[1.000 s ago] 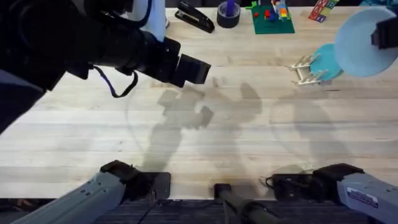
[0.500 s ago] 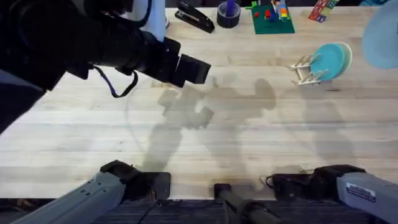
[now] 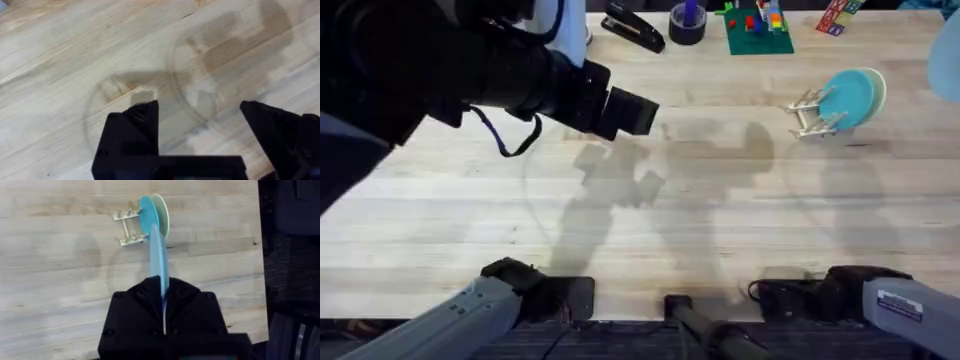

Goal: Pick up the plates from the table one by one and place each into a slot on the dish rack.

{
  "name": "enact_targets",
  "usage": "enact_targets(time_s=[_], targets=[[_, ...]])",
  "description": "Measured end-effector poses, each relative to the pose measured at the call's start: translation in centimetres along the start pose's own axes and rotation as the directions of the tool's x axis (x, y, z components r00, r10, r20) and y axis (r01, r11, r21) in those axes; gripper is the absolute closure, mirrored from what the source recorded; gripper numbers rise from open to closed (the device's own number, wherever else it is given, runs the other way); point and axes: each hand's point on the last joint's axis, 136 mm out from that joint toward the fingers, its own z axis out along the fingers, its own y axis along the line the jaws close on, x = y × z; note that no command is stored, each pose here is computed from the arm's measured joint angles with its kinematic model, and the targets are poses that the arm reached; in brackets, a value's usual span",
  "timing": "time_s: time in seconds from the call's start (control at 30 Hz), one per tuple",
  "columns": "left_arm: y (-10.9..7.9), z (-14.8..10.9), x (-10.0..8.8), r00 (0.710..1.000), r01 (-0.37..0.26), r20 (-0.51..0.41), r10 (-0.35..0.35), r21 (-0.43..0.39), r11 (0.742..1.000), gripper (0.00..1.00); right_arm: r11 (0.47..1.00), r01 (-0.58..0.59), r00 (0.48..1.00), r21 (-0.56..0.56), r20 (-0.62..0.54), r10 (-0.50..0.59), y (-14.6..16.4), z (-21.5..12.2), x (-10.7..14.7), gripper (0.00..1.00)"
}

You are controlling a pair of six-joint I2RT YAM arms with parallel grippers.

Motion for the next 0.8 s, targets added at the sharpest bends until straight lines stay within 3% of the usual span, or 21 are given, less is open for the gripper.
enact_targets(time_s=[0.57,0.8], targets=[[0.0,0.0,0.0,1.000,0.000,0.000,0.000,0.000,1.000,0.006,1.000,-0.013,1.000,-0.024,-0.024,0.013,0.4,0.1,0.5,0.973],[0.0,0.0,0.0,1.000,0.000,-0.001,0.000,0.000,1.000,0.006,0.999,0.008,0.995,-0.034,-0.095,-0.011,1.1,2.3,0.1,0.973]])
